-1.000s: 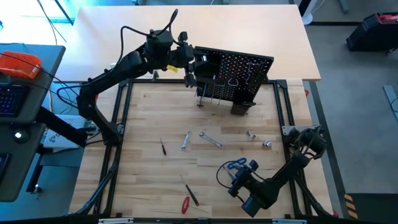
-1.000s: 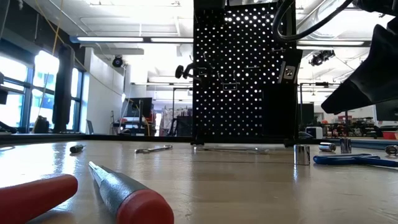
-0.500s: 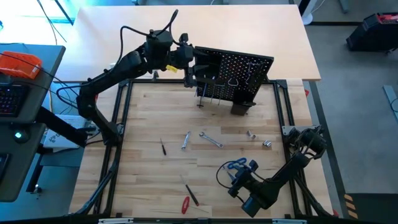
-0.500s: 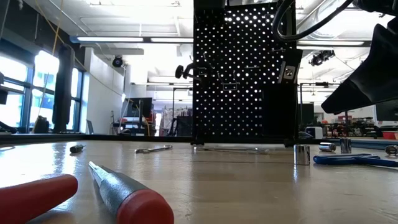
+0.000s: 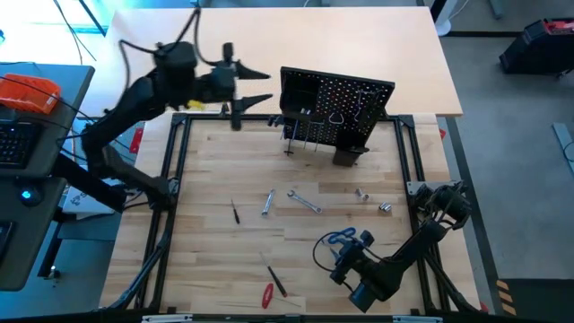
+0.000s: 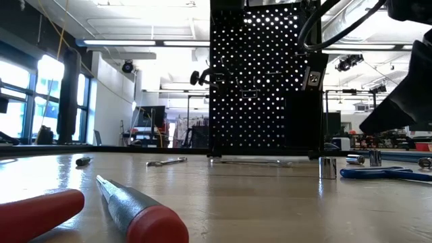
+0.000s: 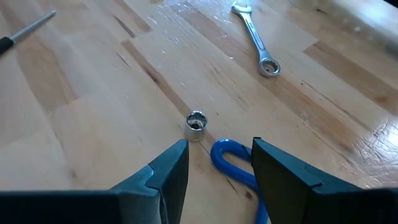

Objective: Hang tools onto peg board
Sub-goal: Hang the silver socket onto the pegboard

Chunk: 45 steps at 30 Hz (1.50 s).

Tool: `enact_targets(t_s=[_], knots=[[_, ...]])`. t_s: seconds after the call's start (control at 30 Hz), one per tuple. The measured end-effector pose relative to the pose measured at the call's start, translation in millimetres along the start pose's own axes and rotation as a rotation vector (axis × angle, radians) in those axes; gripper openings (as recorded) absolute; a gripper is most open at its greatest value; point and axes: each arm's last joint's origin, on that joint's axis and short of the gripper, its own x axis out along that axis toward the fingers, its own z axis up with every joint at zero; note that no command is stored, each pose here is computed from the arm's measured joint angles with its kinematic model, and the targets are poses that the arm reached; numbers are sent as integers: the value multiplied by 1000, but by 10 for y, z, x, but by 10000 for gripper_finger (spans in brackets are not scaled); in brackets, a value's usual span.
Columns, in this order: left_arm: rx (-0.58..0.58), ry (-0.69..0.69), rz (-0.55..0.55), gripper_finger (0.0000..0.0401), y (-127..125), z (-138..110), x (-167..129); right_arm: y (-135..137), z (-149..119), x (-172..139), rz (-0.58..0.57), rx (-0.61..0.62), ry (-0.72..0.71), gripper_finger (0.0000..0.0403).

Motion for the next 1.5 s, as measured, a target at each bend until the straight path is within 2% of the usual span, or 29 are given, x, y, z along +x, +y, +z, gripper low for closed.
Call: enact_targets(t_s=[0.23,0.4,0.63,0.83,1.33,1.5], knots=[[-14,137,-108,192,-226,-14,-299,-9,65,85,-24,17,4,169],[-56,320,-198,188,-414,-129,-366,1,126,167,-31,5,14,169],[-100,501,-339,180,-760,-368,-265,43,227,312,-10,-32,70,169],[-63,591,-403,177,-1106,-630,-120,36,273,382,-16,-29,100,169],[-82,603,-507,176,-1949,-1403,114,49,237,515,62,-26,217,169],[-92,604,-538,176,-2178,-1611,119,25,191,604,87,16,185,169]])
